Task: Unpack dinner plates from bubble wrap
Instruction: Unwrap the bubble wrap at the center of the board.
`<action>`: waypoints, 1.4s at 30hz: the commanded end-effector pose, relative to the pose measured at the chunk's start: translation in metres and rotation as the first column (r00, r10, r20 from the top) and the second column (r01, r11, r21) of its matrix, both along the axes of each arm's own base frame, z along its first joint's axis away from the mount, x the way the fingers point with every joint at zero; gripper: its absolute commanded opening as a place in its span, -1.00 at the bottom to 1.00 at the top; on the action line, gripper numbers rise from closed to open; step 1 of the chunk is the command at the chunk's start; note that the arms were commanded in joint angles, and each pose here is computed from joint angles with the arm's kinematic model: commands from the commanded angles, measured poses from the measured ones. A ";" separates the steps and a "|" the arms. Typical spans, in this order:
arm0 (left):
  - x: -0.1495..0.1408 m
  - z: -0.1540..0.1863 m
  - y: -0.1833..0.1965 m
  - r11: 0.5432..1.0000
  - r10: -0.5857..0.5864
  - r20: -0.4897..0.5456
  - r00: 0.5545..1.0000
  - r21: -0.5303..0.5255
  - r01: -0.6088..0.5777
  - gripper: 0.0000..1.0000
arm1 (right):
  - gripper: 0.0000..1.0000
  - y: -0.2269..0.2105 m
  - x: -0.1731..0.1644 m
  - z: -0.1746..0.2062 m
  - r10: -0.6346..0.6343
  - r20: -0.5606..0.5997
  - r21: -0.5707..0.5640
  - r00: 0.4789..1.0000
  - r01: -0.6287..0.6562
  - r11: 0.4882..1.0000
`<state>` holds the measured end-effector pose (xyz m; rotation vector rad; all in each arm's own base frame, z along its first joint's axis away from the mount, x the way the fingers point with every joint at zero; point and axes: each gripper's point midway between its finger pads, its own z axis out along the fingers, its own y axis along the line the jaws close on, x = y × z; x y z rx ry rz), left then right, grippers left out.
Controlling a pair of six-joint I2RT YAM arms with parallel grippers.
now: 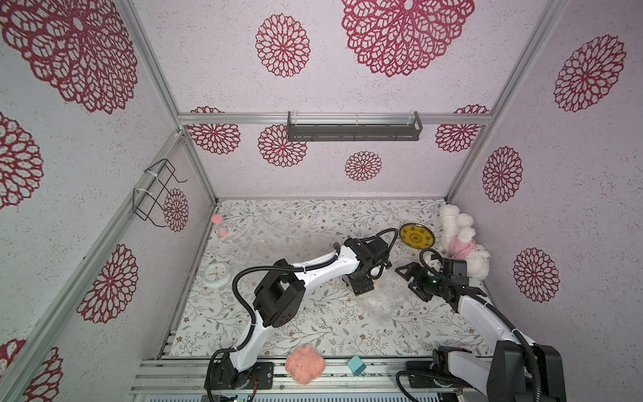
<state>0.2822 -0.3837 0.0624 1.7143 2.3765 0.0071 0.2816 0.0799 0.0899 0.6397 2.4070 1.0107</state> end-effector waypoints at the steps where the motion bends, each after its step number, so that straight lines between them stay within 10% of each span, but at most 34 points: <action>1: 0.005 -0.002 0.000 0.999 -0.032 0.005 0.999 0.016 0.032 0.46 | 0.88 0.000 -0.001 0.004 0.013 0.024 -0.005 1.000 -0.013 1.000; 5: 0.004 -0.008 0.000 0.999 -0.030 -0.016 0.999 0.023 0.031 0.36 | 0.88 -0.001 -0.001 0.005 0.012 0.025 -0.008 1.000 -0.012 1.000; 12: 0.003 -0.005 0.001 1.000 -0.002 -0.042 0.999 -0.002 0.002 -0.62 | 0.88 -0.001 -0.001 0.004 0.009 0.025 -0.009 1.000 -0.009 1.000; 20: 0.007 0.023 -0.003 0.994 0.050 0.000 0.999 -0.100 -0.050 -0.97 | 0.88 -0.006 -0.001 0.006 0.003 0.026 -0.050 1.000 -0.001 0.999; 42: 0.036 0.064 0.006 0.904 0.282 0.017 0.959 -0.339 -0.260 -1.00 | 0.86 0.017 0.004 0.034 0.057 0.105 -0.074 0.993 -0.049 0.996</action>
